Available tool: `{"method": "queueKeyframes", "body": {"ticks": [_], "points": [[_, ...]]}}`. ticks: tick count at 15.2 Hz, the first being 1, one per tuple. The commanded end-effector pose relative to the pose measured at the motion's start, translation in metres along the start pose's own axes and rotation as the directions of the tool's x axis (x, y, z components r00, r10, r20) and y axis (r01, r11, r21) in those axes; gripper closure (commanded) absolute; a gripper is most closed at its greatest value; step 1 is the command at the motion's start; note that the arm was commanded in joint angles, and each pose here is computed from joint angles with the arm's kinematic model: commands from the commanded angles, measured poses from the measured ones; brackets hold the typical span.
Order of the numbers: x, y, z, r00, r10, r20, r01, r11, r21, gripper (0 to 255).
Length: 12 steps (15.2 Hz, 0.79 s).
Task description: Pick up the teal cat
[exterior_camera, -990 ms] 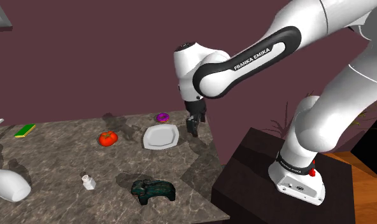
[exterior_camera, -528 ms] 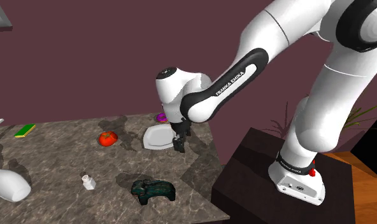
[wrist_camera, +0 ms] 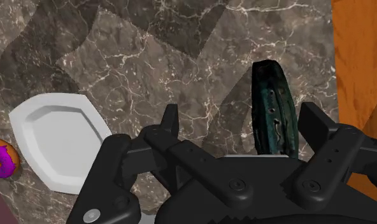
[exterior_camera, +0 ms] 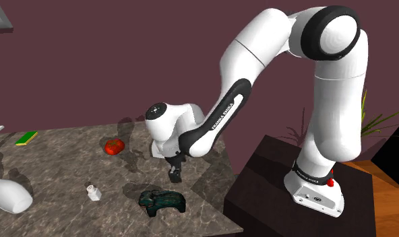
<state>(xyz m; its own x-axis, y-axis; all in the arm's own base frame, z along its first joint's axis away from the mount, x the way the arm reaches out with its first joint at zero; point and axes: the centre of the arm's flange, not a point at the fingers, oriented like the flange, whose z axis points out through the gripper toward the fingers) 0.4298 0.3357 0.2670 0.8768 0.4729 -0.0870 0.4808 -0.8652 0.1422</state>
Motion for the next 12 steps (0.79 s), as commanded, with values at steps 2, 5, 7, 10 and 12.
{"method": "queueKeyframes", "body": {"ticks": [2, 5, 7, 10, 12], "points": [[0.019, -0.025, 0.026, 0.998, -0.055, -0.011, 0.055, 0.998, -0.024, 0], [0.04, -0.051, 0.05, 0.994, -0.107, -0.019, 0.106, 0.993, -0.047, 0], [0.053, -0.069, 0.067, 0.99, -0.142, -0.024, 0.141, 0.988, -0.063, 0], [0.055, -0.072, 0.079, 0.989, -0.146, -0.025, 0.144, 0.987, -0.065, 0], [0.056, -0.073, 0.089, 0.989, -0.146, -0.025, 0.144, 0.987, -0.065, 0]]}}
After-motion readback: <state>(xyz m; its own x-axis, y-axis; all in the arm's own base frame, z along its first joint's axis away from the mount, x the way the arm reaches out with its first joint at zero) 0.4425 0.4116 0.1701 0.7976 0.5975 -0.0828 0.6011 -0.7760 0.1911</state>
